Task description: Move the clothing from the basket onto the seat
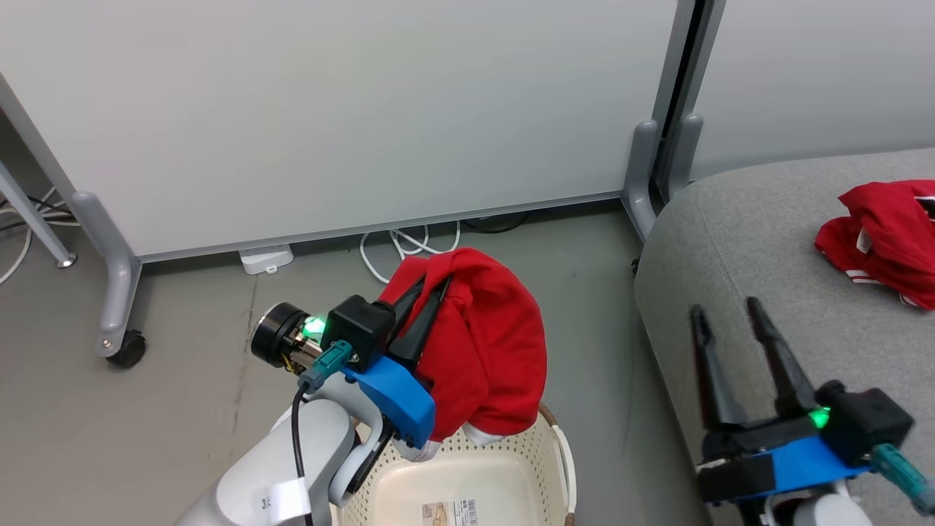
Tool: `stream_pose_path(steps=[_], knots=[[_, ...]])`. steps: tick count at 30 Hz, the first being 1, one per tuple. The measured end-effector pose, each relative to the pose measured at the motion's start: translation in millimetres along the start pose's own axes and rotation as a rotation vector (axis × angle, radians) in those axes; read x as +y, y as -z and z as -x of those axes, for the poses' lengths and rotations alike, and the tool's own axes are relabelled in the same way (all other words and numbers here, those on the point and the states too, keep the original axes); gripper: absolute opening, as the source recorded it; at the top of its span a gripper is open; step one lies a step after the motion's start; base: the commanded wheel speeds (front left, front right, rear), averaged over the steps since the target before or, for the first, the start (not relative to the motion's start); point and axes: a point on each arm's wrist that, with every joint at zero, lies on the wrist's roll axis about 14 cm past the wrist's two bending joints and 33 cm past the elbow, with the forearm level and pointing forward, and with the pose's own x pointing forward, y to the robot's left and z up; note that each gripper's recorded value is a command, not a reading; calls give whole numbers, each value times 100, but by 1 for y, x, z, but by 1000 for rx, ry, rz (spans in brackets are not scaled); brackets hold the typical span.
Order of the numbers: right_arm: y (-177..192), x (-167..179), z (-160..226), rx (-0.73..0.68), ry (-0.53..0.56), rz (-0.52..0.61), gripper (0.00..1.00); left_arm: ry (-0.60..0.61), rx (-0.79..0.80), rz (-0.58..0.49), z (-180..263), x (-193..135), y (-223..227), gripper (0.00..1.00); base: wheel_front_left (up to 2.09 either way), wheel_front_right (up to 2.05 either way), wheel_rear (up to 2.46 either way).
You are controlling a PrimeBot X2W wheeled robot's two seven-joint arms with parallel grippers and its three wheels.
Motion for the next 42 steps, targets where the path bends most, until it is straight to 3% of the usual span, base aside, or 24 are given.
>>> stream_pose_path(steps=[11, 19, 32, 42], knots=[[23, 83, -12, 66, -284, -12, 100, 25, -17, -5, -10, -5, -7, 0, 0, 0, 0], [52, 108, -24, 146, -393, 35, 100, 42, -29, -5, -20, -9, -10, 0, 0, 0, 0], [102, 120, -52, 273, -476, 180, 100, 91, -43, 14, -34, -22, -9, 0, 0, 0, 0], [113, 101, -76, 306, -414, 224, 100, 113, -56, 34, -38, -30, -12, 0, 0, 0, 0]])
